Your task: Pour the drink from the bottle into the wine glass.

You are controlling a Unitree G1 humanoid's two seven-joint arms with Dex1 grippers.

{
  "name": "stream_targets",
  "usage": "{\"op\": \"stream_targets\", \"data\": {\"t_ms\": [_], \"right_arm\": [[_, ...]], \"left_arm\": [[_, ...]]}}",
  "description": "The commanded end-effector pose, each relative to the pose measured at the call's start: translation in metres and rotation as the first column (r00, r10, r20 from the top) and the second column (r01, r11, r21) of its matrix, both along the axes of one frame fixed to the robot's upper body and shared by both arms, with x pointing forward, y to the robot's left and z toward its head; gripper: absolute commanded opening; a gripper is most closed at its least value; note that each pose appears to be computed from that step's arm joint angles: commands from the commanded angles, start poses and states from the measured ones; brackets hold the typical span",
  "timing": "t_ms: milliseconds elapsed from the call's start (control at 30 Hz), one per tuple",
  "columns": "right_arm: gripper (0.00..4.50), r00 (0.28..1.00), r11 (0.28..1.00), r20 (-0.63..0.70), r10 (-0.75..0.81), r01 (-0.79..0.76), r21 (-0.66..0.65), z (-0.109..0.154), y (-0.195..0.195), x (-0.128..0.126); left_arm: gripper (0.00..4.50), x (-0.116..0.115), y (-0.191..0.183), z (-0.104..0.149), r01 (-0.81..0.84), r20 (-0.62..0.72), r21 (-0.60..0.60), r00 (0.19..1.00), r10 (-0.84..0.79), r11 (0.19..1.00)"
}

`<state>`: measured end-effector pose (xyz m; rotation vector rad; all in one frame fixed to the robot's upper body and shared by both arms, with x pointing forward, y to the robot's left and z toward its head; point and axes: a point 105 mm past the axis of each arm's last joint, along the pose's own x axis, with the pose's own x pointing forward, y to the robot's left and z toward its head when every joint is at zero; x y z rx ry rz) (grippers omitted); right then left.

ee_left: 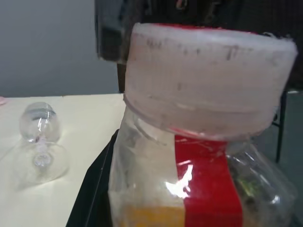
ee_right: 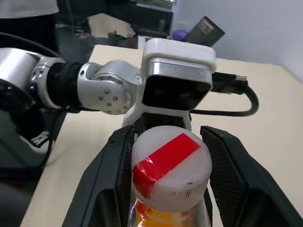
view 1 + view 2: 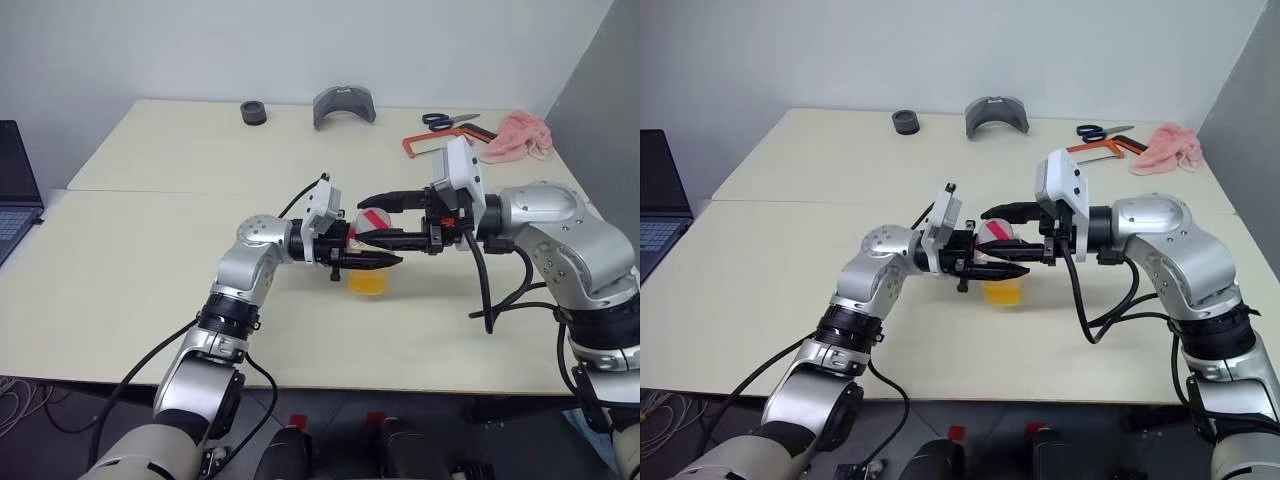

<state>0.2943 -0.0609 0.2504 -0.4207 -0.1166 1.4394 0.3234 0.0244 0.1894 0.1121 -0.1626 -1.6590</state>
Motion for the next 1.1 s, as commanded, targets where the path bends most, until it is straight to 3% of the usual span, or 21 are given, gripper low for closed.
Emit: {"op": "stream_targets", "data": {"t_ms": [33,67,100,267,467,633,1100], "right_arm": [[1.9,0.998,0.996,-0.015,0.068,-0.069,-0.061,-0.007,-0.003,-0.009],[1.9,1.0,0.999,0.009,0.018,-0.017,-0.027,-0.003,-0.005,-0.003],[2.63,1.0,1.0,0.024,-0.02,0.02,0.0,0.0,-0.006,0.001],[4.29,0.979,0.966,0.039,-0.202,0.193,0.173,0.012,-0.017,-0.005],[4.34,0.904,0.853,0.0,-0.427,0.403,0.332,0.012,-0.006,-0.021],[4.34,0.79,0.722,-0.008,-0.613,0.564,0.402,0.009,0.004,-0.013],[4.34,0.731,0.648,-0.092,-0.676,0.649,0.398,-0.004,0.013,-0.002]], "left_arm": [[1.73,0.007,0.008,0.023,-0.035,0.024,-0.062,0.999,0.036,0.997],[1.73,0.007,0.008,0.023,-0.04,0.024,-0.065,0.999,0.042,0.997],[1.73,0.007,0.008,0.023,-0.044,0.023,-0.067,0.999,0.045,0.997],[1.7,0.007,0.009,0.022,-0.077,0.013,-0.086,0.997,0.078,0.993],[1.7,0.017,0.011,0.022,-0.146,0.014,-0.105,0.989,0.148,0.984],[1.7,0.022,0.009,0.021,-0.163,0.018,-0.114,0.986,0.166,0.98],[1.7,0.026,0.004,0.016,-0.155,0.041,-0.09,0.986,0.159,0.984]]}}
